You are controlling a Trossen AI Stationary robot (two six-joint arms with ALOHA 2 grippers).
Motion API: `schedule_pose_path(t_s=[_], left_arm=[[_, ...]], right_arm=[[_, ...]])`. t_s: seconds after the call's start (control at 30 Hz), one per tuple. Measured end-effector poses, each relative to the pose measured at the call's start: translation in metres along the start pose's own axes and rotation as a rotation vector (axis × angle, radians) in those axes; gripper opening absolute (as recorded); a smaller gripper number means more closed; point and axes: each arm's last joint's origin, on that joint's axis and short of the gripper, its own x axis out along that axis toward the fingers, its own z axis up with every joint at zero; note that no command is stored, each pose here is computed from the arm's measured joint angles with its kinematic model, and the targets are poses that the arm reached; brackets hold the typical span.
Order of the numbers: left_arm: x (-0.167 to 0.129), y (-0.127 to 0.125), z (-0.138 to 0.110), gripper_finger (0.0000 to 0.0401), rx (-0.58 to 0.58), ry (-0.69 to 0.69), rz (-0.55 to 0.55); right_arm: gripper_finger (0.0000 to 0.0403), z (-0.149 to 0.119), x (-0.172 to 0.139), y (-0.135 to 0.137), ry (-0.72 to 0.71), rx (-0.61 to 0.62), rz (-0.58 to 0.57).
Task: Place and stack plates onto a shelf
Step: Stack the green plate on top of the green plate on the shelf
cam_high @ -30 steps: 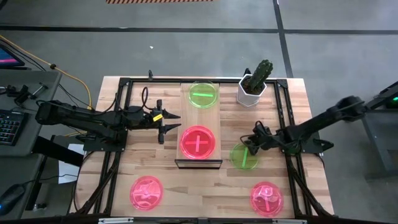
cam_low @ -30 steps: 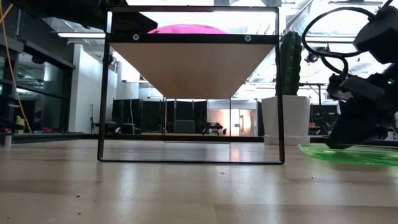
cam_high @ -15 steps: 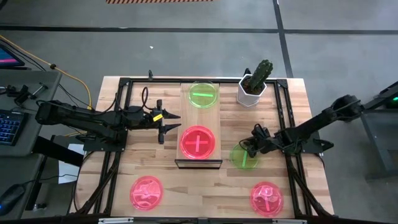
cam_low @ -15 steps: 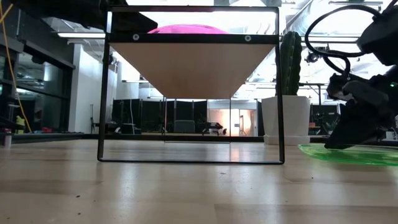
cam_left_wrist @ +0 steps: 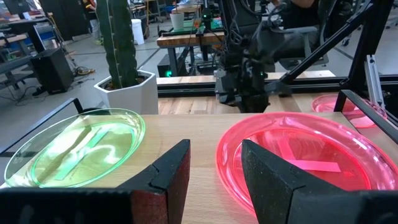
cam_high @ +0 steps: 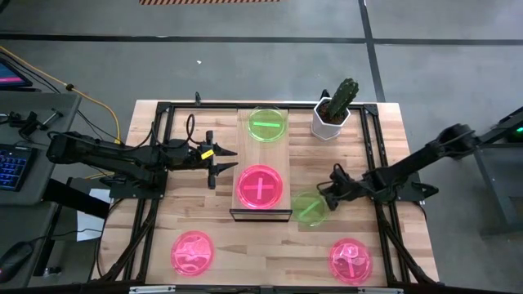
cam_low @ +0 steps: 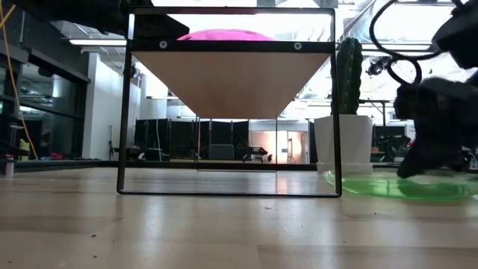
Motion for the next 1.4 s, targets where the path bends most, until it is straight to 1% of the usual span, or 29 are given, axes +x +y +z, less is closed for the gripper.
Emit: schedule_pose_path(t_s=[0.3, 0.47, 0.53, 0.73, 0.83, 0.9, 1.0, 1.2, 1.3, 1.4], left_arm=[[0.000, 0.000, 0.000, 0.0136, 0.000, 0.000, 0.000], [0.000, 0.000, 0.000, 0.0136, 0.000, 0.000, 0.000], [0.000, 0.000, 0.000, 0.0136, 0.000, 0.000, 0.000], [0.000, 0.000, 0.000, 0.0136, 0.000, 0.000, 0.000], [0.000, 0.000, 0.000, 0.0136, 0.000, 0.000, 0.000], [0.000, 0.000, 0.000, 0.0136, 0.000, 0.000, 0.000], [0.000, 0.000, 0.000, 0.0136, -0.001, 0.001, 0.000], [0.000, 0.000, 0.000, 0.0136, -0.002, 0.001, 0.000], [0.000, 0.000, 0.000, 0.0136, -0.002, 0.001, 0.000], [0.000, 0.000, 0.000, 0.0136, -0.002, 0.001, -0.001]], right_arm=[[0.0000, 0.012, -0.016, 0.009, -0.090, 0.044, 0.127], [0.0000, 0.014, -0.022, 0.009, -0.113, 0.047, 0.150], [0.0000, 0.014, -0.022, 0.008, -0.118, 0.039, 0.140], [0.0000, 0.009, -0.018, -0.002, -0.114, 0.071, 0.005], [0.0005, 0.007, -0.016, -0.001, -0.123, 0.083, -0.006], [0.0018, 0.006, -0.015, 0.002, -0.130, 0.079, 0.015], [0.0055, 0.001, -0.014, 0.006, -0.144, 0.060, 0.025], [0.0135, -0.013, -0.008, 0.005, -0.153, 0.094, -0.041], [0.0158, -0.019, -0.004, 0.008, -0.202, 0.096, -0.035], [0.0166, -0.024, 0.001, 0.010, -0.244, 0.112, -0.041]])
